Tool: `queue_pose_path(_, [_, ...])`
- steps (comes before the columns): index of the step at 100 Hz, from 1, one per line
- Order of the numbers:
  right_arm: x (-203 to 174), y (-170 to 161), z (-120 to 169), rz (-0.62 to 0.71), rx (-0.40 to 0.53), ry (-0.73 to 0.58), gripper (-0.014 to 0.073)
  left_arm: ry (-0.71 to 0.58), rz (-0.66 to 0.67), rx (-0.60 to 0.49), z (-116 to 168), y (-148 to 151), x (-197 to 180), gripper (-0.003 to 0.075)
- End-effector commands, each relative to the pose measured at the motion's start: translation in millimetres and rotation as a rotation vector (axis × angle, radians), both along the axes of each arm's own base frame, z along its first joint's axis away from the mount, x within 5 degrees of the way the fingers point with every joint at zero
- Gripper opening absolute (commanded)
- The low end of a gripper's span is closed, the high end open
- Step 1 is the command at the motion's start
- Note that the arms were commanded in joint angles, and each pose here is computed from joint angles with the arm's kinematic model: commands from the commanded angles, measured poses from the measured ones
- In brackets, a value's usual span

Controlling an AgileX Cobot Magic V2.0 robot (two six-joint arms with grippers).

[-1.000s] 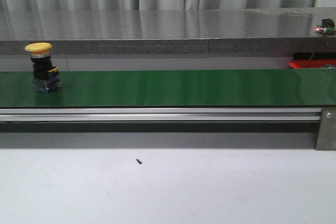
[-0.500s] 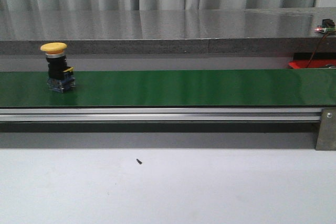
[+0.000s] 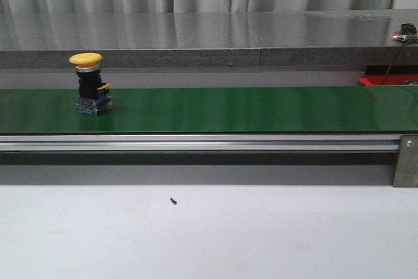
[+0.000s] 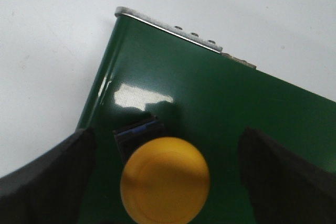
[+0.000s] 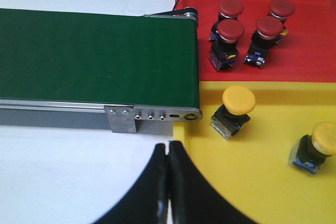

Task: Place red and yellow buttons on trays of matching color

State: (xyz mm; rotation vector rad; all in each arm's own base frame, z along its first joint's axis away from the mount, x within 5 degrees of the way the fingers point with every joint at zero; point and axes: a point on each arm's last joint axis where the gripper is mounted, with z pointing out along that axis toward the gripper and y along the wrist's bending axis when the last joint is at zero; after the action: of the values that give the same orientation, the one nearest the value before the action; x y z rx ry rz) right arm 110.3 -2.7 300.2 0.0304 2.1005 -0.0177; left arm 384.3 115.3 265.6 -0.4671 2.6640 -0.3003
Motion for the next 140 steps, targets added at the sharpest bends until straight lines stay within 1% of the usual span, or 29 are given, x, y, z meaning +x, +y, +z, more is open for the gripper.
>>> queue_pose_path(1, [2.8,-0.1,14.0,0.0,-0.002,-0.095,-0.0067,-0.126,0.002,0.021,41.8,-6.4,-7.4,0.0554])
queue_pose_path(18, [2.8,-0.1,14.0,0.0,-0.002,-0.095,-0.0067,-0.182,-0.008,0.077,72.7,-10.5,-25.0,0.0549])
queue_pose_path(27, [2.8,-0.1,14.0,0.0,-0.002,-0.095,-0.0067,-0.232,-0.035,0.102,93.6,-19.1,-36.8,0.0498])
queue_pose_path(32, [2.8,-0.1,14.0,0.0,-0.002,-0.095,-0.0067,-0.254,-0.053,0.11,104.2,-26.2,-43.4,0.044])
queue_pose_path(39, [2.8,-0.1,14.0,0.0,-0.002,-0.095,-0.0067,-0.289,-0.081,0.124,118.2,-37.7,-51.7,0.0316])
queue_pose_path(44, [2.8,-0.1,14.0,0.0,-0.002,-0.095,-0.0067,-0.307,-0.105,0.139,126.6,-46.6,-57.4,0.0188])
queue_pose_path(46, [2.8,-0.1,14.0,0.0,-0.002,-0.095,-0.0067,-0.314,-0.116,0.146,129.9,-50.3,-59.7,0.0155])
queue_pose_path(51, [2.8,-0.1,14.0,0.0,-0.002,-0.095,-0.0067,-0.327,-0.143,0.161,136.8,-59.3,-65.2,0.0026])
queue_pose_path(54, [2.8,-0.1,14.0,0.0,-0.002,-0.095,-0.0067,-0.333,-0.16,0.168,139.7,-64.7,-67.9,-0.0019])
queue_pose_path(59, [2.8,-0.1,14.0,0.0,-0.002,-0.095,-0.0067,-0.35,-0.187,0.176,145.3,-74.4,-73.6,-0.002])
queue_pose_path(70, [2.8,-0.1,14.0,0.0,-0.002,-0.095,-0.0067,-0.372,-0.247,0.174,148.3,-95.7,-83.2,-0.002])
queue_pose_path(85, [2.8,-0.1,14.0,0.0,-0.002,-0.095,-0.0067,-0.415,-0.32,0.195,143.1,-122.1,-101.9,-0.002])
queue_pose_path(97, [2.8,-0.1,14.0,0.0,-0.002,-0.095,-0.0067,-0.447,-0.335,0.212,135.8,-133.9,-121.8,-0.002])
queue_pose_path(109, [2.8,-0.1,14.0,0.0,-0.002,-0.095,-0.0067,-0.477,-0.346,0.211,127.1,-139.6,-143.4,-0.002])
queue_pose_path(126, [2.9,-0.1,14.1,0.0,-0.002,-0.096,-0.0067,-0.51,-0.333,0.214,111.9,-138.0,-176.9,-0.002])
queue_pose_path(140, [2.9,-0.1,14.1,0.0,-0.002,-0.096,-0.0067,-0.574,-0.315,0.224,103.5,-135.8,-207.7,-0.002])
